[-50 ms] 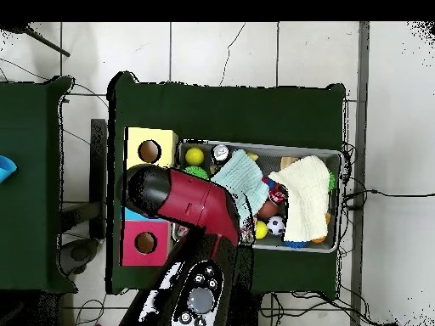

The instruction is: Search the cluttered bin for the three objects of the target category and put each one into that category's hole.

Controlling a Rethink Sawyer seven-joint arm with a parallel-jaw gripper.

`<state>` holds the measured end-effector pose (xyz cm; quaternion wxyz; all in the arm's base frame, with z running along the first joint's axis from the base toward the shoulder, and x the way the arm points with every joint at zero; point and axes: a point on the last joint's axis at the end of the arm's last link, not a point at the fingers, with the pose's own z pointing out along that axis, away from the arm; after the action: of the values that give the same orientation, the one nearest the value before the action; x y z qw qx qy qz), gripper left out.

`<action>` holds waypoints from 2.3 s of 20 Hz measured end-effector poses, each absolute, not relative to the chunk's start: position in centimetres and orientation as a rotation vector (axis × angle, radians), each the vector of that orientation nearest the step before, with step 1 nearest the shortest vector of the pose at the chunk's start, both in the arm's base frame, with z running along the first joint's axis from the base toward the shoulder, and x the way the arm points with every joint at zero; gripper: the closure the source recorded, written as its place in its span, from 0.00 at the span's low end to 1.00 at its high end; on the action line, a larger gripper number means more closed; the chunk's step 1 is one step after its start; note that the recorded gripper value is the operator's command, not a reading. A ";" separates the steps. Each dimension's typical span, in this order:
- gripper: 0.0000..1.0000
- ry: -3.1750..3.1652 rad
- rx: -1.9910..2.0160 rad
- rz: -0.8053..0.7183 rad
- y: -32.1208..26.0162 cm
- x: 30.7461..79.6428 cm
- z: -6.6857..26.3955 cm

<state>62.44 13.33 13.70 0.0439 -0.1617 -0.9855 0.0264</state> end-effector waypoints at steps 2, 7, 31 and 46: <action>1.00 -3.012 -0.493 0.081 13.3 62.4 13.7; 1.00 -3.013 -0.491 0.083 13.3 62.4 13.7; 1.00 -3.011 -0.444 0.102 16.4 61.5 12.9; 1.00 -2.999 -0.503 0.121 17.5 61.3 12.2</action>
<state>61.25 17.51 12.23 0.0493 -0.1651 -0.9842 0.0399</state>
